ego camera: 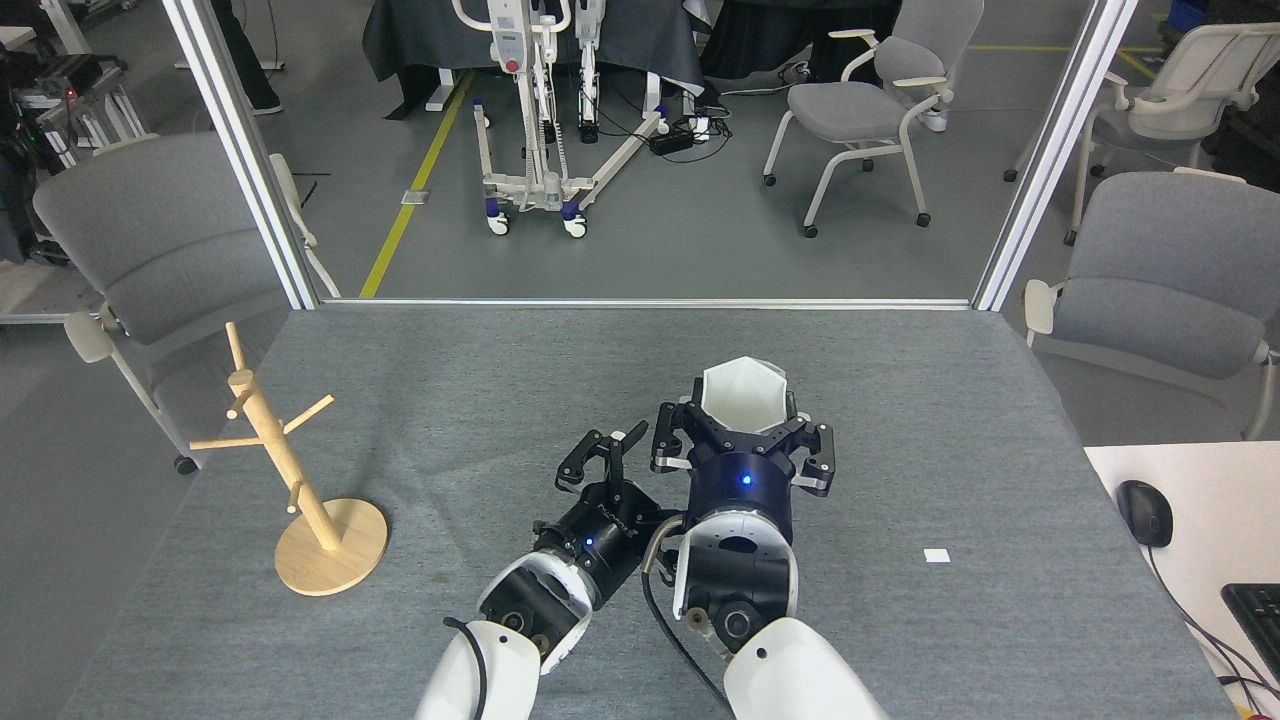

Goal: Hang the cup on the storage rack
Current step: 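Grasp the cup with the left gripper beneath the right gripper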

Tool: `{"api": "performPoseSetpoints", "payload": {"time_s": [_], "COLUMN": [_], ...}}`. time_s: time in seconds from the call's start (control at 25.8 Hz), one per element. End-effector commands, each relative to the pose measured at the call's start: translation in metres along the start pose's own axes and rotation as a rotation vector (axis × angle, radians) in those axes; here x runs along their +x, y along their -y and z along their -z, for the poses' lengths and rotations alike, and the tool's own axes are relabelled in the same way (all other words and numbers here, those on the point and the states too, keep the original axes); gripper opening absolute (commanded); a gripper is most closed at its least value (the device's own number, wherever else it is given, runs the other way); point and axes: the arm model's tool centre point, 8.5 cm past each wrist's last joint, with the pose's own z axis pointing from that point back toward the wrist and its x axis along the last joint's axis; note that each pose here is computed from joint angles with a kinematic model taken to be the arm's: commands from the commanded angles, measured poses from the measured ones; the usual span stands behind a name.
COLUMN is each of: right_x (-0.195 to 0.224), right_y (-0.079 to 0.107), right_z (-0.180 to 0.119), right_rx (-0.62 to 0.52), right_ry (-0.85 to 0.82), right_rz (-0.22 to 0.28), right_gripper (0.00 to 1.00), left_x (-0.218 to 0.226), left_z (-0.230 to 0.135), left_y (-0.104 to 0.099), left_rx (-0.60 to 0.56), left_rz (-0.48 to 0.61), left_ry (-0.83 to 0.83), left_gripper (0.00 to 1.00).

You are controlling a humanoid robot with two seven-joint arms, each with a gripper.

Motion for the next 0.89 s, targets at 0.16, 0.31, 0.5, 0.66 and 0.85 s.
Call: {"api": "performPoseSetpoints", "payload": {"time_s": [0.16,0.31,0.5,0.66,0.85], "right_x": [0.005,0.012,0.014,0.019,0.03], "right_y": [-0.001,-0.001,-0.001,-0.007,-0.014], "right_z": [0.001,-0.001,-0.001,-0.004,-0.008], "right_rx": [0.009,0.018,0.019,0.028,0.053], "right_ry": [0.005,0.028,0.037,0.048,0.069], "right_rz": [-0.002,0.0,-0.006,-0.019,-0.022], "right_gripper": [0.19,0.19,0.19,0.18,0.18], "left_x": [0.005,0.007,0.002,-0.004,-0.004], "left_z": [0.011,0.017,0.023,0.027,0.027], "left_y": [-0.007,-0.001,-0.001,-0.007,-0.009], "left_rx": [0.025,0.0,-0.004,0.014,0.018], "left_rz": [-0.056,-0.06,-0.076,-0.094,-0.097], "left_ry": [0.047,0.062,0.058,0.039,0.04], "left_gripper": [0.99,0.99,0.99,0.98,0.86]}}
